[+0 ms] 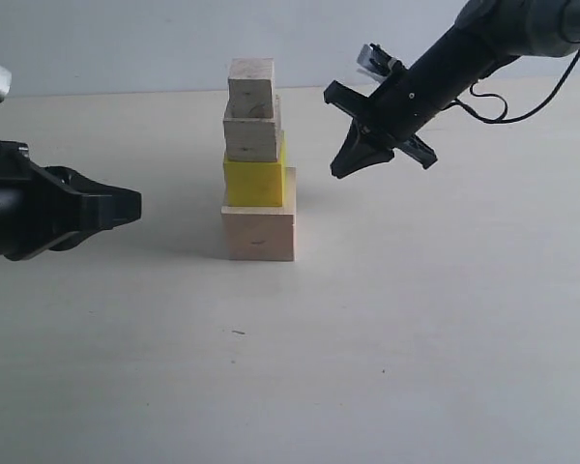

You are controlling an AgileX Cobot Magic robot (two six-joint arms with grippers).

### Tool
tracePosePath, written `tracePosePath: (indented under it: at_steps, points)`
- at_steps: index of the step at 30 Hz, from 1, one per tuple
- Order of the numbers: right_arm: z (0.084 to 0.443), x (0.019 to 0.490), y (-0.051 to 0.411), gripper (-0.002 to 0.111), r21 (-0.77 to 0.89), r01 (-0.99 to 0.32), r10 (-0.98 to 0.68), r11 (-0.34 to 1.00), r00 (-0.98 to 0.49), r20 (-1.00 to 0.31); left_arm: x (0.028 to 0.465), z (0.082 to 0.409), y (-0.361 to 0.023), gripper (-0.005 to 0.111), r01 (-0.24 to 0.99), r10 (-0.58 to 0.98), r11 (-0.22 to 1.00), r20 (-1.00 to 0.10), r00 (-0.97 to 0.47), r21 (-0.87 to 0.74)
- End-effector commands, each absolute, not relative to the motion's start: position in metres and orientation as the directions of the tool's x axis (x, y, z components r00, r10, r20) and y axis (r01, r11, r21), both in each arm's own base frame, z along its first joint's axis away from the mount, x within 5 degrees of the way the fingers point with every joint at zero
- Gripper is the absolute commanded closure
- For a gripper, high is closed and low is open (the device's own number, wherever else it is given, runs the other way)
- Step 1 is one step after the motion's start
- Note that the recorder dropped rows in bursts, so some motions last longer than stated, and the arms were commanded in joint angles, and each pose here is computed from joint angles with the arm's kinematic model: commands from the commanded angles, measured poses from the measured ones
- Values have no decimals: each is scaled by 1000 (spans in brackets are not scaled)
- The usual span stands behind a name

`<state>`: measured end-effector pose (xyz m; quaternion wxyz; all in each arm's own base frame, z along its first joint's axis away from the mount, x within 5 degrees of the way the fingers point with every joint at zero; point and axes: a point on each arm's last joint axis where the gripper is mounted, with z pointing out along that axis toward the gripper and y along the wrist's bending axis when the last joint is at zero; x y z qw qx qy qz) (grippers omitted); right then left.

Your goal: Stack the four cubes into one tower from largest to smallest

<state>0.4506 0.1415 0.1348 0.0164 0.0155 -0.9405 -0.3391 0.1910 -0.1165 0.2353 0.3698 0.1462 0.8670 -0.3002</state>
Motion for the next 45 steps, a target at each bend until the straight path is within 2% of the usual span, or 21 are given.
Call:
tracePosePath:
  at_steps: [1, 19, 25, 37, 45]
  points:
    - [140, 448, 155, 108, 667, -52, -70, 743, -998, 0, 192, 234, -116, 107, 466, 24, 780, -724, -689, -417]
    - [140, 443, 177, 108, 665, -111, -115, 739, -993, -38, 190, 234, -117, 107, 475, 29, 769, -720, -694, -427]
    - [126, 443, 180, 108, 696, -93, -116, 712, -993, -13, 190, 234, -117, 107, 475, 29, 769, -720, -694, -427]
    - [128, 444, 182, 108, 713, -119, -128, 691, -991, -42, 190, 234, -117, 107, 477, 32, 770, -722, -691, -423]
    - [127, 443, 180, 108, 697, -100, -127, 710, -992, -13, 190, 235, -117, 107, 480, 33, 767, -722, -691, -425]
